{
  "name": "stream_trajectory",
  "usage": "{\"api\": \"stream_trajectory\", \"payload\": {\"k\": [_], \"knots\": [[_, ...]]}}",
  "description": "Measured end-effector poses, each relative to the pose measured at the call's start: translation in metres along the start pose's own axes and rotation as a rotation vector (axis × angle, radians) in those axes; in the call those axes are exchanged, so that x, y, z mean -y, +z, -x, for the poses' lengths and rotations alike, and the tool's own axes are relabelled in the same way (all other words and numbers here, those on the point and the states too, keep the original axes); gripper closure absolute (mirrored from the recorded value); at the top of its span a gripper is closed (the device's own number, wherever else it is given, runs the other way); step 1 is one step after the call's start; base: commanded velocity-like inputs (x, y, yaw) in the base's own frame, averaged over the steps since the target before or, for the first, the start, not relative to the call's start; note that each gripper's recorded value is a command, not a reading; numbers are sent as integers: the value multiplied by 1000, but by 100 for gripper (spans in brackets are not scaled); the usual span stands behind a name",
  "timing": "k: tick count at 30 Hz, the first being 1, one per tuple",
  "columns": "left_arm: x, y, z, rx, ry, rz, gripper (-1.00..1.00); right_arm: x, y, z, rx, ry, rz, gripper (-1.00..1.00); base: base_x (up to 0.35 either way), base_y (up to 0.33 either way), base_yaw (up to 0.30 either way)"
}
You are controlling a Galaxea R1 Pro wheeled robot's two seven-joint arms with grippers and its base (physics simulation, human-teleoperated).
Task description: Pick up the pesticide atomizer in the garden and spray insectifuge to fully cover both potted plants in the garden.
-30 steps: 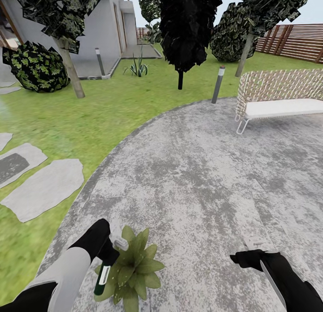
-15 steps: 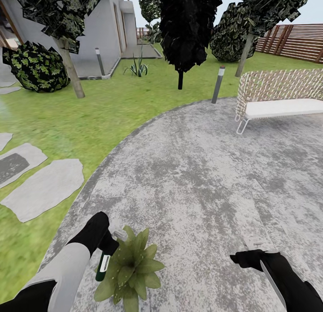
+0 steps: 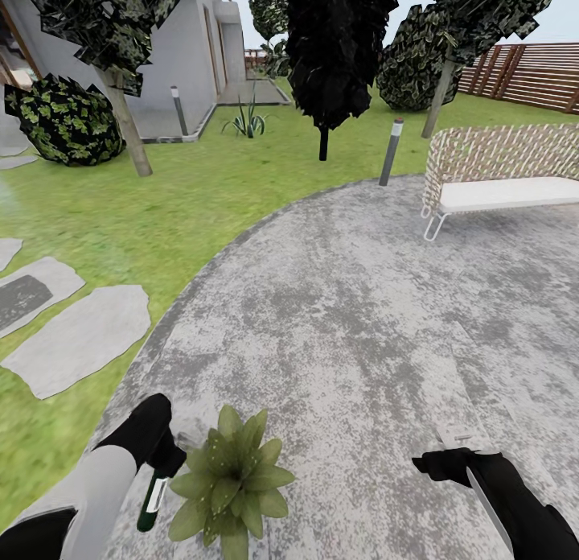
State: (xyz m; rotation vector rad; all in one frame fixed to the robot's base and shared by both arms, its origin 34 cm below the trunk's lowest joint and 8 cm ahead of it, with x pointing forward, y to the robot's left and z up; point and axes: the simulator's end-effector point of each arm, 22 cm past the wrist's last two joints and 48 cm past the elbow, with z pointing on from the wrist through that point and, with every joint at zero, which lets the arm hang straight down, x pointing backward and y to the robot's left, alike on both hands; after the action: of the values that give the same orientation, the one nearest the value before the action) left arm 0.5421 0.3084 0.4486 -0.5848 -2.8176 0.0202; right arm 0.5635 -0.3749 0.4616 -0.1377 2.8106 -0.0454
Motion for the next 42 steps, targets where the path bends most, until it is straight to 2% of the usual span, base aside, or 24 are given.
{"api": "stream_trajectory", "payload": {"k": [8, 22, 24, 27, 29, 32, 35, 42], "knots": [[22, 22, -26, -78, 19, -52, 100, 0, 0, 0, 0, -1, -1, -100, 0, 0, -105], [33, 42, -57, -137, 22, -70, 100, -2, 0, 0, 0, -2, 1, -100, 0, 0, -17], [27, 43, -62, -143, 18, -61, 100, -2, 0, 0, 0, -2, 1, -100, 0, 0, 0], [-4, 40, -76, -154, -15, -25, 100, -2, 0, 0, 0, -2, 2, -100, 0, 0, 0], [-16, 39, -81, -158, -31, -14, 100, -2, 0, 0, -1, -3, 2, -100, 0, 0, 0], [-38, 29, -74, -124, -52, 22, 100, -2, 0, 0, -1, -3, 2, -100, 0, 0, 0], [-41, 25, -69, -109, -54, 31, 100, -2, 0, 0, -1, -3, 2, -100, 0, 0, 0], [-27, 28, -66, -112, -40, 12, 100, -2, 0, 0, -1, -3, 2, -100, 0, 0, 0]]}}
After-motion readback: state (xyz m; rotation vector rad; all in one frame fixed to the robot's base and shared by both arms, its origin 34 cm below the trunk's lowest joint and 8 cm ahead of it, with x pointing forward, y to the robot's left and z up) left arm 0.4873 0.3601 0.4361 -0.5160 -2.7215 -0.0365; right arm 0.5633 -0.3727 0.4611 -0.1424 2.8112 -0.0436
